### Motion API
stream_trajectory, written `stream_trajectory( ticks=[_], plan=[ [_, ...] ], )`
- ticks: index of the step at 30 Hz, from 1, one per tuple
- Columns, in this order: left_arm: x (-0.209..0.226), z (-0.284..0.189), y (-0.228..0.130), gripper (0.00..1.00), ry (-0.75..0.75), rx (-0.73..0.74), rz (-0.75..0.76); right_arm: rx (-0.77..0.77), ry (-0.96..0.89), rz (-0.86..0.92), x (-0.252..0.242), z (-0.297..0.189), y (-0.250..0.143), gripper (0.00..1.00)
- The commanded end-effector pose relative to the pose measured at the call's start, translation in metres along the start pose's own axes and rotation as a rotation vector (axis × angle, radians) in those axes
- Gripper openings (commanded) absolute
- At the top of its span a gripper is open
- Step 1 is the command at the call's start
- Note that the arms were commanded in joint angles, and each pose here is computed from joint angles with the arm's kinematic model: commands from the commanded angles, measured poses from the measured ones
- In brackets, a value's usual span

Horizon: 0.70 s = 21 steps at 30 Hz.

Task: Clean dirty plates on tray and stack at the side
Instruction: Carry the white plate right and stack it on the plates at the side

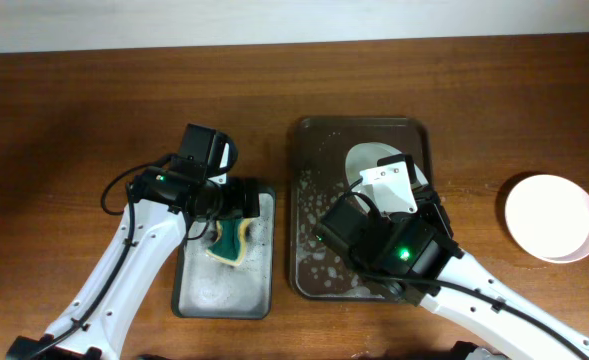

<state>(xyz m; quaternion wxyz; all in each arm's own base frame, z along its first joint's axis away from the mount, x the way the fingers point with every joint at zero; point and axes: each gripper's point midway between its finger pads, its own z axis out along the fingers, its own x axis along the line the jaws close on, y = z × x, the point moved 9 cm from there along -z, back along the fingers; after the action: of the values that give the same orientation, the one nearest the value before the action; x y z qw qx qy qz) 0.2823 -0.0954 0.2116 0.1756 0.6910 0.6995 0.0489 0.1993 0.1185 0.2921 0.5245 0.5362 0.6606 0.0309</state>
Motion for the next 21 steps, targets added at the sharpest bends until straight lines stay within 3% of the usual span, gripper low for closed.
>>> stream_trajectory(
  ticks=[1,21],
  plan=[
    [-0.0021,-0.0084,0.0028,1.0,-0.02,-0.025,0.009,-0.01,-0.019,0.021,-0.0041,-0.0004,0.0041,0.04],
    [-0.0021,-0.0084,0.0028,1.0,-0.02,-0.025,0.009,0.006,0.002,0.058,-0.0029,-0.0004,0.0023,0.04]
  ],
)
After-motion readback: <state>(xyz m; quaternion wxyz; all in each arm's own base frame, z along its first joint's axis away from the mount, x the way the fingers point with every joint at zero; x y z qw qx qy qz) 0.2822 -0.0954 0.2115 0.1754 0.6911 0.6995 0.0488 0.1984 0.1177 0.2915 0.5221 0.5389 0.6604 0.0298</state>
